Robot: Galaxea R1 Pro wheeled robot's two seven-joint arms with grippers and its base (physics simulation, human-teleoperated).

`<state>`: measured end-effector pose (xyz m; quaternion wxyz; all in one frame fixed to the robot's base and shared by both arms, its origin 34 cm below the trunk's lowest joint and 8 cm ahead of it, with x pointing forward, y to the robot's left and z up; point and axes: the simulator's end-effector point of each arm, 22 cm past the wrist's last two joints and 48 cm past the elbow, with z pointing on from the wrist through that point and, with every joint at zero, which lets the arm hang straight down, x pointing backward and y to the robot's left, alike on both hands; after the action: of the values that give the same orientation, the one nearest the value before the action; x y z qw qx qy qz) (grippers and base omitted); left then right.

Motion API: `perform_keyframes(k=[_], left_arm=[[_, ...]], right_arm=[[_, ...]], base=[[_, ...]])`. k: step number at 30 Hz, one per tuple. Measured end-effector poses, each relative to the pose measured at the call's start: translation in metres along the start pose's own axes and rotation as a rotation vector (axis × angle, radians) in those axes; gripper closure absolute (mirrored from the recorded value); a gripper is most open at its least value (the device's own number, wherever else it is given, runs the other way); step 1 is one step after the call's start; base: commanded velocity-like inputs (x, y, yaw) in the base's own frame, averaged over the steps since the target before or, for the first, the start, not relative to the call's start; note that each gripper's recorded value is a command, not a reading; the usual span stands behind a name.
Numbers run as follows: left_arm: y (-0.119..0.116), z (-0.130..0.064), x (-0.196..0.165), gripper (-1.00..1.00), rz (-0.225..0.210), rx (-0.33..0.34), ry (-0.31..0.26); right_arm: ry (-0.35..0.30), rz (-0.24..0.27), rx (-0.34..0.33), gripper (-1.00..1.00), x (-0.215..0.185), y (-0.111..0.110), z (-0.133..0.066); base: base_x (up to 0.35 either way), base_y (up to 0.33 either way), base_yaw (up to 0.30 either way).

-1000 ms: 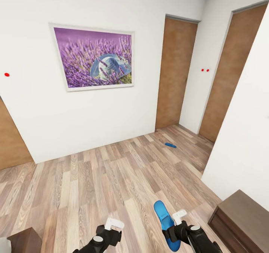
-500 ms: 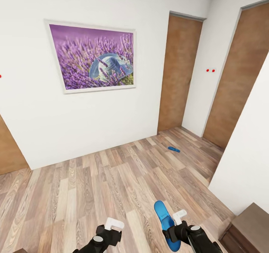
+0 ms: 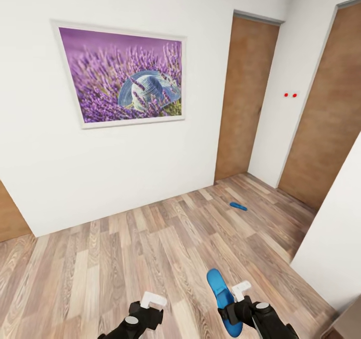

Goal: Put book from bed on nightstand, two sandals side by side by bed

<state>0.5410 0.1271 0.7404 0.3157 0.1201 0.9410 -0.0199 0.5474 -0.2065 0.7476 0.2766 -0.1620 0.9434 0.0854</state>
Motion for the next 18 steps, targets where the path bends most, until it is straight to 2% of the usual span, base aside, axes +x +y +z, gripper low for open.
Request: perform_keyframes(k=[18], left_arm=[[0.0, 0.0, -0.0006, -1.0, -0.001, 0.0, -0.003]], right_arm=[[0.0, 0.001, 0.0, 1.0, 0.0003, 0.0003, 0.0001]], base=[[0.35, 0.085, 0.0]])
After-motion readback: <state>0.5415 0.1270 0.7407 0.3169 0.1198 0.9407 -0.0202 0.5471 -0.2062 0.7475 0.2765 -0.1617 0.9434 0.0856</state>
